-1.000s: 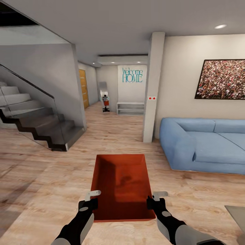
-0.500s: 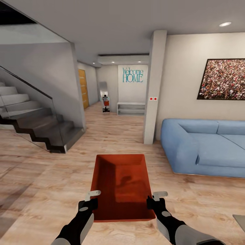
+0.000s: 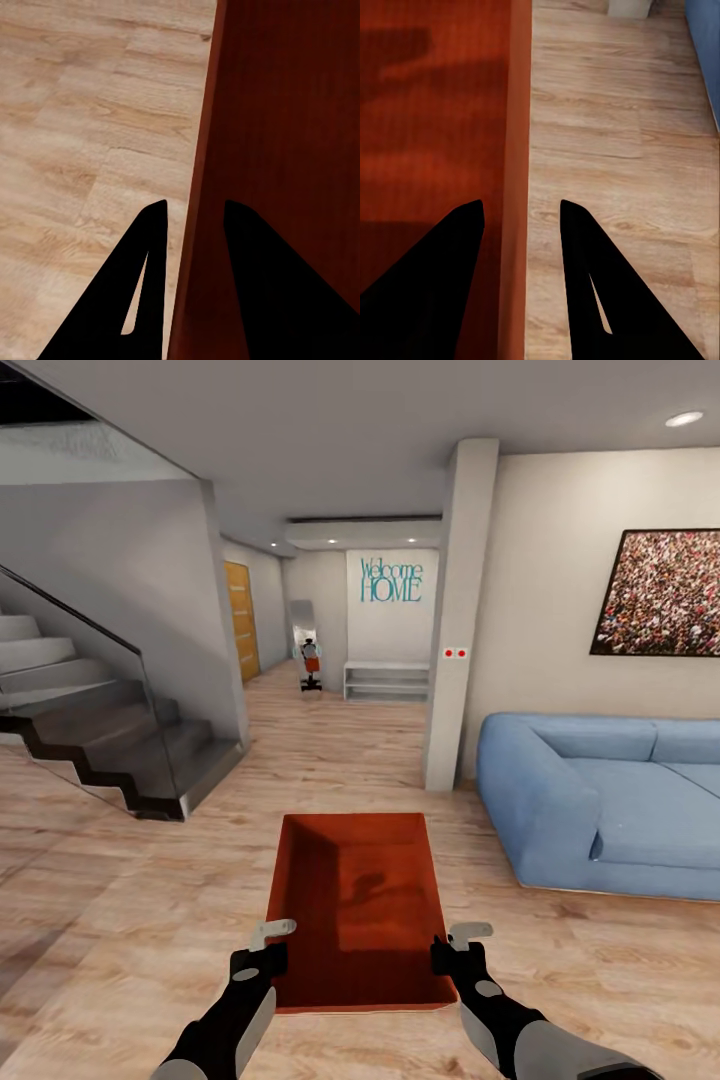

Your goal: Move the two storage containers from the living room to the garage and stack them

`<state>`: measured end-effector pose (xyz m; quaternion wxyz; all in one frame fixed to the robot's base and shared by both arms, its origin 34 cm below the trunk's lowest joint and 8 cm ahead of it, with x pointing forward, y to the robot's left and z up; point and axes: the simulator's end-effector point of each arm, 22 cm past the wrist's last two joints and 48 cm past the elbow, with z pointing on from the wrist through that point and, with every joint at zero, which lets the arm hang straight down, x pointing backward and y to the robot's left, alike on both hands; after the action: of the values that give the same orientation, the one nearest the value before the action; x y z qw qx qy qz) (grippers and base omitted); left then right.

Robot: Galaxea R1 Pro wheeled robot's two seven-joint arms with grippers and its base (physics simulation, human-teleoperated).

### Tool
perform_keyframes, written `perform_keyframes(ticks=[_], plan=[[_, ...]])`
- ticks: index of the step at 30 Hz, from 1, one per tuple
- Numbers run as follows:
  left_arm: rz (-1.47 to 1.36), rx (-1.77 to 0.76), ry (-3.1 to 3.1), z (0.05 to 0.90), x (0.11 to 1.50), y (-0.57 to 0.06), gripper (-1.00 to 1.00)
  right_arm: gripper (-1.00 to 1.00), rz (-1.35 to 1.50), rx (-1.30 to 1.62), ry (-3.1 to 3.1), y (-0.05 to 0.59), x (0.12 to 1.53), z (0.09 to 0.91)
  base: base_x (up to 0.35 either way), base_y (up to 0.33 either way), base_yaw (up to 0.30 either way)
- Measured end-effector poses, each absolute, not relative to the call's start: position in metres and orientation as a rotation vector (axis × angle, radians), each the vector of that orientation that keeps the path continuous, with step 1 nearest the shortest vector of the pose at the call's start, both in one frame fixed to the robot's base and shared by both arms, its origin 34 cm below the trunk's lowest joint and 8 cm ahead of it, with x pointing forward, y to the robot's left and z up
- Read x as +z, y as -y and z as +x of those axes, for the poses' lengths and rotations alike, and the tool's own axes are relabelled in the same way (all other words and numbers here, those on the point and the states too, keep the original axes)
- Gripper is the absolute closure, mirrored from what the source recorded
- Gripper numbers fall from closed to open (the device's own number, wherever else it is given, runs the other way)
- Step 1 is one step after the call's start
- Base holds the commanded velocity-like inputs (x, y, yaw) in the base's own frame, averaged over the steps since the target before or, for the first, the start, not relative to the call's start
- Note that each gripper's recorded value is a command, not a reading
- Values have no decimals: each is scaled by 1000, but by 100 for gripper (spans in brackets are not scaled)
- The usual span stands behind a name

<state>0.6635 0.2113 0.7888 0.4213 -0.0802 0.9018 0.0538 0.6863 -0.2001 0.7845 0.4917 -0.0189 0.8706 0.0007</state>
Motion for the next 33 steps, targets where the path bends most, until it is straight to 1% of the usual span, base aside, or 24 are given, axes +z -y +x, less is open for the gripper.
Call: perform_keyframes(ticks=[3, 14, 33], plan=[[-200, 135, -2259, 663, 789, -211, 100, 100, -46, 3, -2113, 200, 784, 686, 321, 0, 147], [-201, 135, -2258, 664, 789, -211, 100, 100, -46, 1, -2112, 200, 785, 686, 321, 0, 247], [-199, 134, -2259, 663, 788, -211, 100, 100, -46, 2, -2115, 201, 784, 686, 321, 0, 13]])
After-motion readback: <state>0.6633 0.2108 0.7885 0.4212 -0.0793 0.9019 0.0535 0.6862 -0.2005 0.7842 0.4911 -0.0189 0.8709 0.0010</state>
